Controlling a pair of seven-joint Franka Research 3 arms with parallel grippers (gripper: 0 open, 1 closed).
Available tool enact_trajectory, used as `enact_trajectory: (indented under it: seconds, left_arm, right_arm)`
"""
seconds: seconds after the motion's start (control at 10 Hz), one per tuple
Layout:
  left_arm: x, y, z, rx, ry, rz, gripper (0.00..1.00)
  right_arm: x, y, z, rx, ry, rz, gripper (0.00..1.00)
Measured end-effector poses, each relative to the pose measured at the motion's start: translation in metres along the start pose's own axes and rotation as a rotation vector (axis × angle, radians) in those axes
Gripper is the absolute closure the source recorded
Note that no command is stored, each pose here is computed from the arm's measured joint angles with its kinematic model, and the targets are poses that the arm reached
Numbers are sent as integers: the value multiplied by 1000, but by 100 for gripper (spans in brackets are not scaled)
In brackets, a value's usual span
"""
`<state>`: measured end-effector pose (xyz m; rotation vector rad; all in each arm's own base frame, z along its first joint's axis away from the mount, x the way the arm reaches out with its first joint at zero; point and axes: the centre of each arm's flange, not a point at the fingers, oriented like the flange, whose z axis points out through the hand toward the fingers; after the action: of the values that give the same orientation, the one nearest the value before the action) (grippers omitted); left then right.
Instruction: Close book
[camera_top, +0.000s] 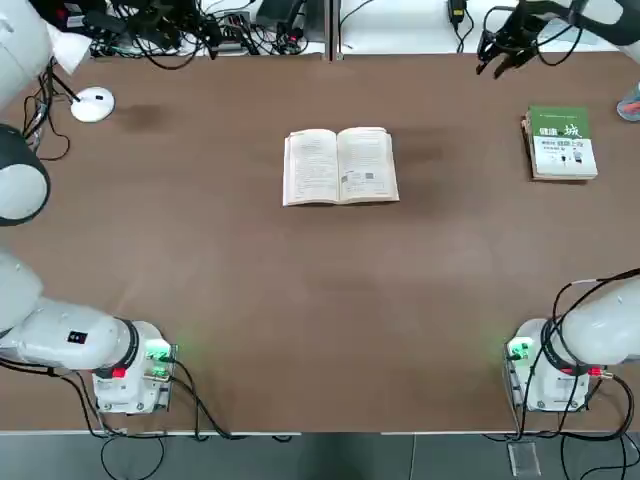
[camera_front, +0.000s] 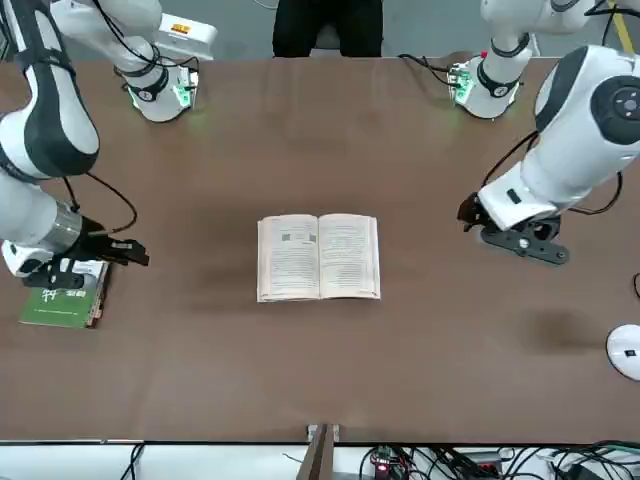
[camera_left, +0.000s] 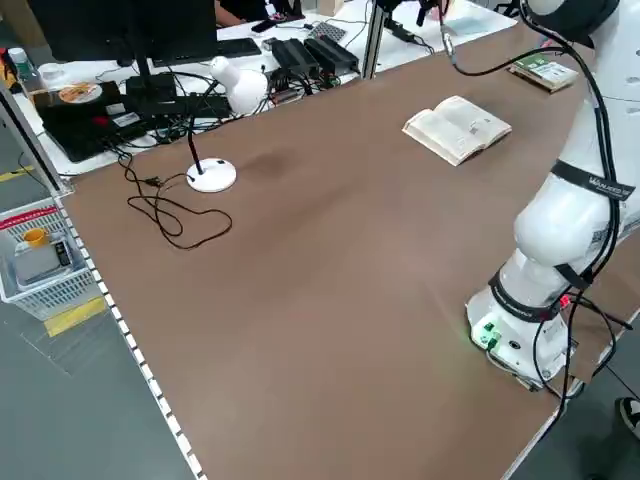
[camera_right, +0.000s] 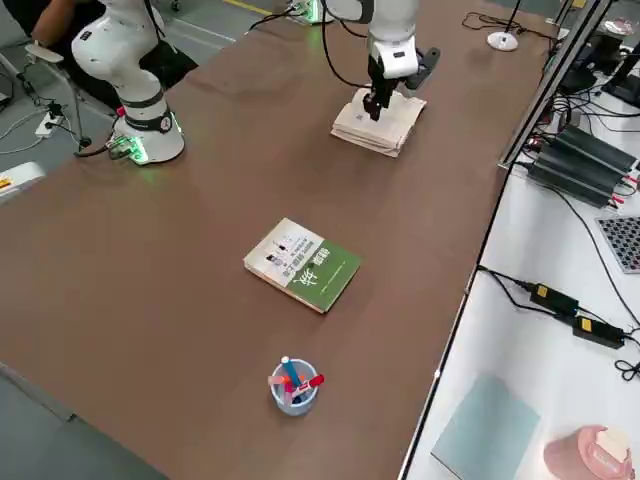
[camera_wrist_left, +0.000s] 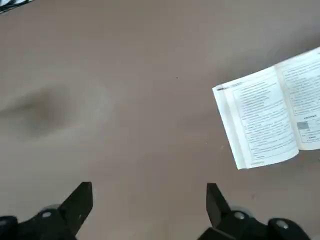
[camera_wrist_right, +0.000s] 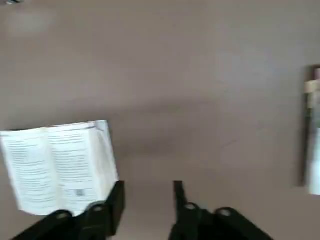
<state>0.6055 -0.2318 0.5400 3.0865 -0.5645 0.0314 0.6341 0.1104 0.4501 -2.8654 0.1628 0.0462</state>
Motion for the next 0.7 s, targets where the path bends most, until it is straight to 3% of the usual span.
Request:
enact_trajectory:
  seconds: [0.1, 0.4, 0.7]
  left_arm:
    - [3, 5, 3, -2, 6, 7, 0]
    - [8, 6, 13, -5, 6, 9, 0]
    - [12, 8, 26, -8, -9, 18, 0]
  right_arm:
    - [2, -1, 8, 36, -11, 21, 72]
    - [7, -7, 36, 182, -75, 102, 97]
    - [9, -18, 70, 293, -136, 167, 99]
